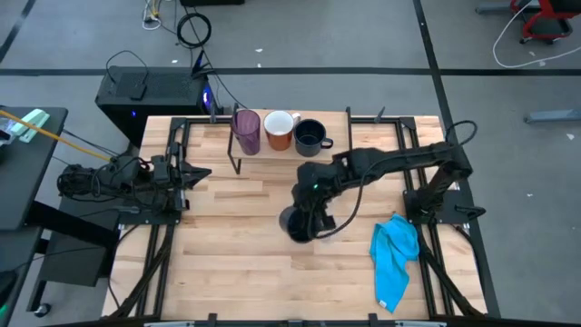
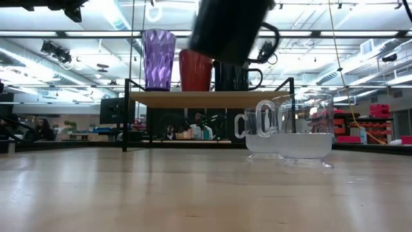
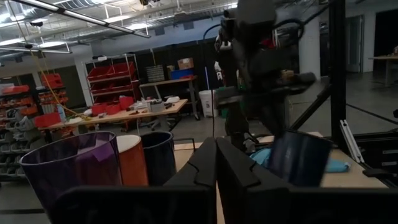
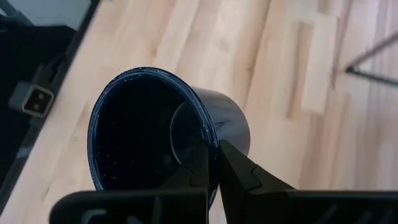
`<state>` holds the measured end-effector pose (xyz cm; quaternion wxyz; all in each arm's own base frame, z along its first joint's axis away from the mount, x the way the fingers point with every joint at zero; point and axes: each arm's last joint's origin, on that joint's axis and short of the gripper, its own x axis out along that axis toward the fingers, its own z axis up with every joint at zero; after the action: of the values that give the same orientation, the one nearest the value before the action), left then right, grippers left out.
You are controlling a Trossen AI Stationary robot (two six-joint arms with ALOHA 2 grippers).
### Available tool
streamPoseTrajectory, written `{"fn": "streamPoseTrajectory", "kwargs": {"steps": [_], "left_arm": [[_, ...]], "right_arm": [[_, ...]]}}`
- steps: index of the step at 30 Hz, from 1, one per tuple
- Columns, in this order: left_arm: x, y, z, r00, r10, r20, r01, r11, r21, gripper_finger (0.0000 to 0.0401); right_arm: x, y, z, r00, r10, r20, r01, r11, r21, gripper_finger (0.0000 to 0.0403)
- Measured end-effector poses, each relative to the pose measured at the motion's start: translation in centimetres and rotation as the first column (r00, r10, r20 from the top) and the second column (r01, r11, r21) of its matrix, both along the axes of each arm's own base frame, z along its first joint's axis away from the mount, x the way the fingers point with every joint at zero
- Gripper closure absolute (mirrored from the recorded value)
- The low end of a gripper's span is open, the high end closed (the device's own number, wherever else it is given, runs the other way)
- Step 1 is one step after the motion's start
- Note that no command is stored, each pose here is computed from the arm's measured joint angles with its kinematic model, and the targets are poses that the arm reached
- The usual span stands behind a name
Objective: Stack small to large cups/mugs on shelf
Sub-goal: Align the dark blue mug with the other dark blue mug on the shelf
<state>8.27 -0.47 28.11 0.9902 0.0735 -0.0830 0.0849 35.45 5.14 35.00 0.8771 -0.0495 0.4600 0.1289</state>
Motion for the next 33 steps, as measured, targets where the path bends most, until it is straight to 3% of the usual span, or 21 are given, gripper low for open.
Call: {"fn": "streamPoseTrajectory", "kwargs": {"steps": [8,13,20,25,33], "left_arm": [[0.0,0.0,0.0,1.000,0.000,0.000,0.000,1.000,0.000,0.0374],[0.0,0.0,0.0,1.000,0.000,0.000,0.000,1.000,0.000,0.0382],[0.0,0.0,0.0,1.000,0.000,0.000,0.000,1.000,0.000,0.0393],[0.0,0.0,0.0,1.000,0.000,0.000,0.000,1.000,0.000,0.0378],[0.0,0.0,0.0,1.000,0.000,0.000,0.000,1.000,0.000,0.0388]], "right_arm": [[-3.6,-2.6,1.3,0.982,-0.097,-0.160,0.096,0.995,-0.016,0.0389],[-6.6,-5.0,3.4,0.967,-0.194,-0.167,0.193,0.981,-0.022,0.0387],[-11.6,-9.2,6.7,0.923,-0.382,-0.053,0.379,0.924,-0.054,0.0389],[-14.6,-11.1,8.3,0.886,-0.463,0.023,0.463,0.884,-0.061,0.0388],[-16.5,-13.9,9.2,0.832,-0.544,0.107,0.554,0.824,-0.116,0.0386]]}}
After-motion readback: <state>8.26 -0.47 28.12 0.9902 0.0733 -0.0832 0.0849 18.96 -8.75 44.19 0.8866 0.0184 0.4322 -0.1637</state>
